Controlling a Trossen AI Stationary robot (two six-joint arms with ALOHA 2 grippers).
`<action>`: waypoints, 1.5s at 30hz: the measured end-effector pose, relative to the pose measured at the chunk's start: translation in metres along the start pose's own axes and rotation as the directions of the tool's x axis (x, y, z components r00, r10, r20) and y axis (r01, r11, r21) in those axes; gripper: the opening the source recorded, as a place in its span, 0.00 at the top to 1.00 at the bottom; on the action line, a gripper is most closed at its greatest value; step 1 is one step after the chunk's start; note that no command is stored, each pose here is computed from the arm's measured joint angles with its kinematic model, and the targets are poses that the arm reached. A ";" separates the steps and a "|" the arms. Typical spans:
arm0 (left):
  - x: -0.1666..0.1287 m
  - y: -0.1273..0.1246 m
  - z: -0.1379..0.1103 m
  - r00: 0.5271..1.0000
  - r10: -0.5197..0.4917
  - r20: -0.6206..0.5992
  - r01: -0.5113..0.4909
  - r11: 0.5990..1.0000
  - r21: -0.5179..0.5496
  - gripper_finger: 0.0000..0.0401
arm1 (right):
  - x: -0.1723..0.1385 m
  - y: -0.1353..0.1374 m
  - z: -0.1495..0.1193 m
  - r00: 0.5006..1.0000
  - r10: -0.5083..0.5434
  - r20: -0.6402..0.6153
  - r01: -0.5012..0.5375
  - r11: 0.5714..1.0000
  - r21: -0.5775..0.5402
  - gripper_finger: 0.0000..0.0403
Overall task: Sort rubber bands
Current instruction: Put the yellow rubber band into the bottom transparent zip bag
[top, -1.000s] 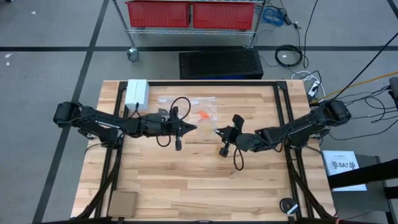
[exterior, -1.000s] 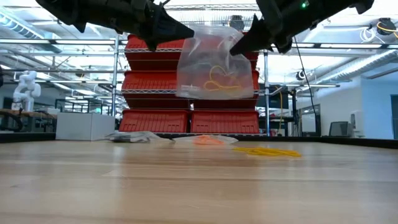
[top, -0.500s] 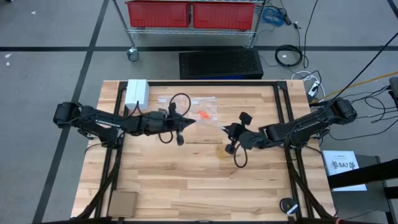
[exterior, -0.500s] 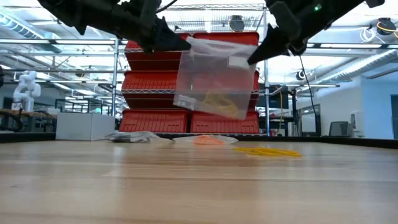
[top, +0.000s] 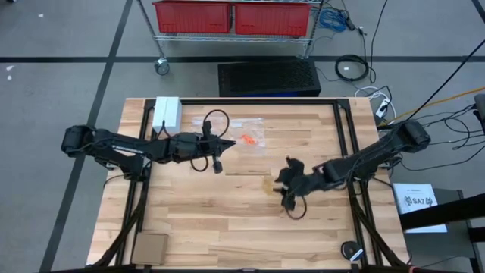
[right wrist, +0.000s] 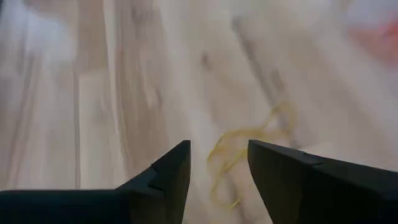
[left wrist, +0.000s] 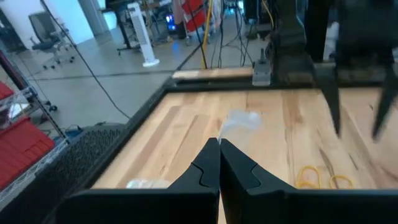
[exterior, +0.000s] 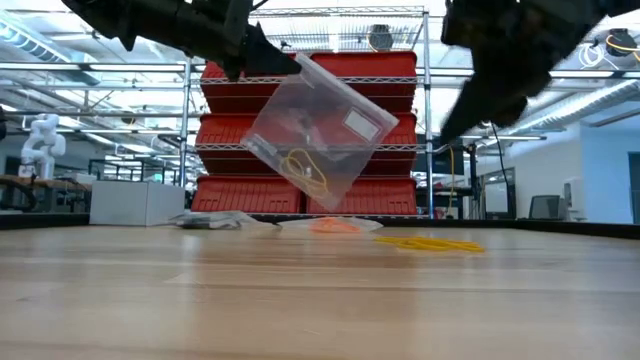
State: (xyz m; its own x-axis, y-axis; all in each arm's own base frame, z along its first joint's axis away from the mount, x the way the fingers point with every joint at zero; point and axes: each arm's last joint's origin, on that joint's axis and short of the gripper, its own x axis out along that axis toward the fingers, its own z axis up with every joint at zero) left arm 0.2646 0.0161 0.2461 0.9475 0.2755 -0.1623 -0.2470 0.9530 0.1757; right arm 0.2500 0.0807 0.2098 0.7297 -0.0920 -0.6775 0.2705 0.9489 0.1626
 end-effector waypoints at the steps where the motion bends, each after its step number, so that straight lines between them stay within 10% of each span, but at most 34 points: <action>1: 0.000 0.000 0.001 1.000 0.001 0.007 -0.001 1.000 -0.001 1.00 | 0.005 0.004 -0.005 1.000 0.001 -0.026 -0.001 1.000 0.001 0.62; 19: -0.001 0.002 0.000 1.000 0.004 -0.010 -0.004 1.000 0.003 1.00 | 0.069 0.013 -0.055 0.966 -0.119 -0.229 0.122 0.993 -0.003 0.62; 27: -0.001 0.002 0.000 1.000 0.004 -0.010 -0.004 1.000 0.005 1.00 | 0.076 0.012 -0.059 0.961 -0.157 -0.228 0.155 0.988 -0.027 0.95; 45: -0.001 0.002 0.000 1.000 -0.002 -0.009 0.002 1.000 0.010 1.00 | 0.013 0.044 0.041 0.958 -0.247 -0.148 0.215 0.956 -0.201 1.00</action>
State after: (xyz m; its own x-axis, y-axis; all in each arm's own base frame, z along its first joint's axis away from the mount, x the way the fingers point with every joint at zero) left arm 0.2628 0.0174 0.2467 0.9461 0.2748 -0.1713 -0.2432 0.9522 0.1848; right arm 0.2967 0.1088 0.2377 0.5392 -0.2772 -0.7953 0.2891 0.9478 -0.1344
